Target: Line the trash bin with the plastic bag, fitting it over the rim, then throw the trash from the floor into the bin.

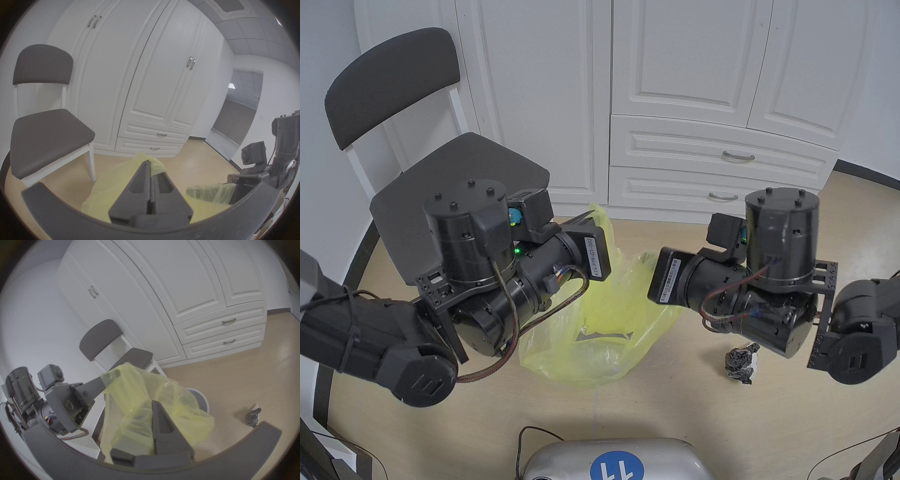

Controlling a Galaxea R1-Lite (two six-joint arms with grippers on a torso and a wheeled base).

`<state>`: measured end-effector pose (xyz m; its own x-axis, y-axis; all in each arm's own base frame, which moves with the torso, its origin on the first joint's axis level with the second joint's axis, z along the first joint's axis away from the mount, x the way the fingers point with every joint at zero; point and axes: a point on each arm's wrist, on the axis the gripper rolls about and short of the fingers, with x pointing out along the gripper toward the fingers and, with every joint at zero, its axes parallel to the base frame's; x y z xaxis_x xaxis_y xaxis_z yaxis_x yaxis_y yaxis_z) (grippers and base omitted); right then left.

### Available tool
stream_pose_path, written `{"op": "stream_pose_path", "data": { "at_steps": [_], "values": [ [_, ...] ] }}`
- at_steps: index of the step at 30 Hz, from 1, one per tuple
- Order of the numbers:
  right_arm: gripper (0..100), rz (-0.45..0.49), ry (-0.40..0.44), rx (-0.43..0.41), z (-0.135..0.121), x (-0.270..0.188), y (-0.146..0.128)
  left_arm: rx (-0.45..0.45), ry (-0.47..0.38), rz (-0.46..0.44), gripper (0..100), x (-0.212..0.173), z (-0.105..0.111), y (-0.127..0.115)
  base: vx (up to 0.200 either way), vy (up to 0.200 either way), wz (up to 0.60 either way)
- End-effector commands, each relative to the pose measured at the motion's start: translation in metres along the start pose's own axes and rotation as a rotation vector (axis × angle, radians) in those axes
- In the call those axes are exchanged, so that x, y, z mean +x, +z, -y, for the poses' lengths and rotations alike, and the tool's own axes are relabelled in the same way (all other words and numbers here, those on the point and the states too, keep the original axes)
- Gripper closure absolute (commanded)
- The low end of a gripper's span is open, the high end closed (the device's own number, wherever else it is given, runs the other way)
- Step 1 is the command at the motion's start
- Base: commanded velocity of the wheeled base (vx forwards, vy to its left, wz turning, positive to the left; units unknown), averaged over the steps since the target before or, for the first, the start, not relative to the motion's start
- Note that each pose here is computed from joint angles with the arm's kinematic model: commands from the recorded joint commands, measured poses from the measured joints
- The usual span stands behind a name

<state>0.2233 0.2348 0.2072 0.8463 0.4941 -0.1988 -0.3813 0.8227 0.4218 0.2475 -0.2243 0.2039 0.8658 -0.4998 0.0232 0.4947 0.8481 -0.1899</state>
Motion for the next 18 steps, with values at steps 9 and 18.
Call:
{"op": "stream_pose_path", "data": {
  "at_steps": [9, 18],
  "values": [
    [100, -0.053, -0.085, 0.047, 0.033, 0.054, -0.013, -0.033, 0.044, -0.033, 100, 0.035, -0.012, -0.02, 0.0, 0.0, 0.0],
    [100, -0.126, -0.161, 0.057, 0.063, 0.087, -0.037, -0.032, 0.054, -0.1, 100, 0.063, -0.012, -0.059, 0.0, 0.0, 0.0]
  ]
}}
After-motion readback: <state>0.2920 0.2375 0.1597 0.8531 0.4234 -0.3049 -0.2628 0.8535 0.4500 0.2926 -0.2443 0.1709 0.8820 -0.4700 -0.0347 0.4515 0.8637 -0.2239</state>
